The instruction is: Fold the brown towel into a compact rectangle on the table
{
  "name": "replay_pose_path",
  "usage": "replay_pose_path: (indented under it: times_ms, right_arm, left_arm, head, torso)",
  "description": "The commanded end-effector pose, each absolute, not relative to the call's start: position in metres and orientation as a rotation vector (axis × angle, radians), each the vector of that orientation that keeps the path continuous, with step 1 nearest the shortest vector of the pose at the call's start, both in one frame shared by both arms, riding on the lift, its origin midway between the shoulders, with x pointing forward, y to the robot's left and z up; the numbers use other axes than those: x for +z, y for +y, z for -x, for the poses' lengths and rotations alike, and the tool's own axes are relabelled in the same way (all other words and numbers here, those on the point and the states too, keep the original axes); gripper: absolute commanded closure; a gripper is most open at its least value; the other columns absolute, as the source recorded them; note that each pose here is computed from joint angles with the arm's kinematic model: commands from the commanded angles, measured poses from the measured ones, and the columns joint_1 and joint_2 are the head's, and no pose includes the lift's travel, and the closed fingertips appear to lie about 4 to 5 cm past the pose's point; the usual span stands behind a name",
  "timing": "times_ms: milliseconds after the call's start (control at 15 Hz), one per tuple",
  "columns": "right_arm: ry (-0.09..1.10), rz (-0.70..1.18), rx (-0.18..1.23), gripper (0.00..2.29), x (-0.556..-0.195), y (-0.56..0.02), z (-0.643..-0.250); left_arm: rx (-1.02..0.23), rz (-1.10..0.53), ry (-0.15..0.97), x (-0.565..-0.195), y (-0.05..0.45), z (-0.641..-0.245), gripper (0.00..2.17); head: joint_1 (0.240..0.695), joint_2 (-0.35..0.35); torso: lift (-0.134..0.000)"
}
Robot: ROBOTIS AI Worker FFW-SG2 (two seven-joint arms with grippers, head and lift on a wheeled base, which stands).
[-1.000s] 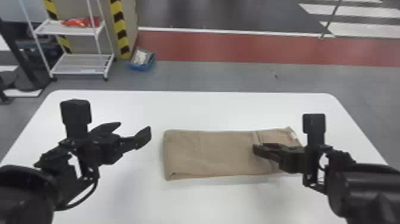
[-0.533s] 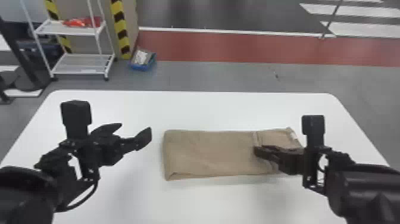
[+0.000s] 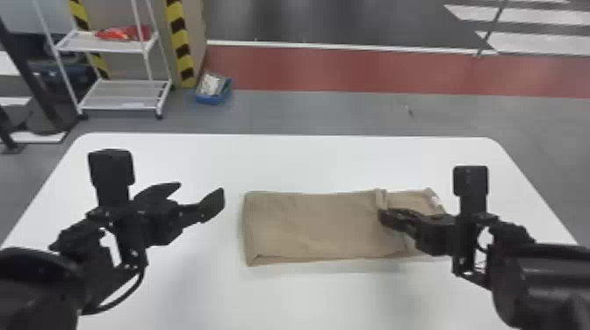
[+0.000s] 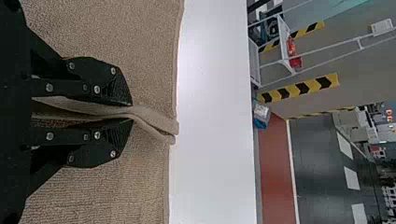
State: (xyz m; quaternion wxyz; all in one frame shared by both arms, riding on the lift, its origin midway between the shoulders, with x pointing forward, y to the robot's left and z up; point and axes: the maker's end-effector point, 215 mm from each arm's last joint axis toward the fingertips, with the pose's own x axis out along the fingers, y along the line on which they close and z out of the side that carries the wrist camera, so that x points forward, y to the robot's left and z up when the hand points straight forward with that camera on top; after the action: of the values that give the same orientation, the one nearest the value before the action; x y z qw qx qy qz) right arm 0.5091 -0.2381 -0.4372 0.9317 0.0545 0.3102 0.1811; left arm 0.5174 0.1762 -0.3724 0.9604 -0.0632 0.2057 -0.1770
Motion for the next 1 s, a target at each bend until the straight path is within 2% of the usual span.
replay_pose_path:
  times_ms: [0,200,400,533,733,800,933]
  right_arm:
    - [0.605,-0.101,0.374,0.94,-0.434,-0.239,-0.509]
    - [0.524,-0.101,0.365,0.99,-0.395,-0.249,-0.508]
    - [0.481,-0.129,0.282,0.99,-0.377,-0.307,-0.508]
    - [0.518,-0.153,0.239,0.99,-0.399,-0.337,-0.509]
    - [0.572,-0.168,0.269,0.99,-0.426,-0.318,-0.507]
    - [0.563,-0.163,0.274,0.99,-0.423,-0.315,-0.505]
    - [0.493,-0.164,0.281,0.99,-0.382,-0.318,-0.501]
  left_arm:
    - [-0.359,0.129,0.416,-0.372,0.177,-0.517,0.08]
    - [-0.358,0.127,0.434,-0.377,0.177,-0.515,0.08]
    - [-0.351,0.130,0.438,-0.378,0.181,-0.513,0.08]
    - [-0.348,0.132,0.439,-0.379,0.184,-0.513,0.08]
    - [-0.359,0.133,0.442,-0.380,0.178,-0.511,0.08]
    - [-0.360,0.131,0.445,-0.381,0.178,-0.511,0.08]
    - [-0.351,0.130,0.455,-0.385,0.182,-0.509,0.08]
  head:
    - [0.695,-0.067]
    - [0.695,-0.066]
    - [0.695,-0.088]
    - [0.695,-0.117]
    - [0.695,-0.160]
    - [0.695,-0.160]
    - [0.695,-0.151]
  torso:
    - [-0.124]
    - [-0.124]
    - [-0.124]
    - [-0.124]
    - [-0.124]
    - [-0.124]
    - [-0.124]
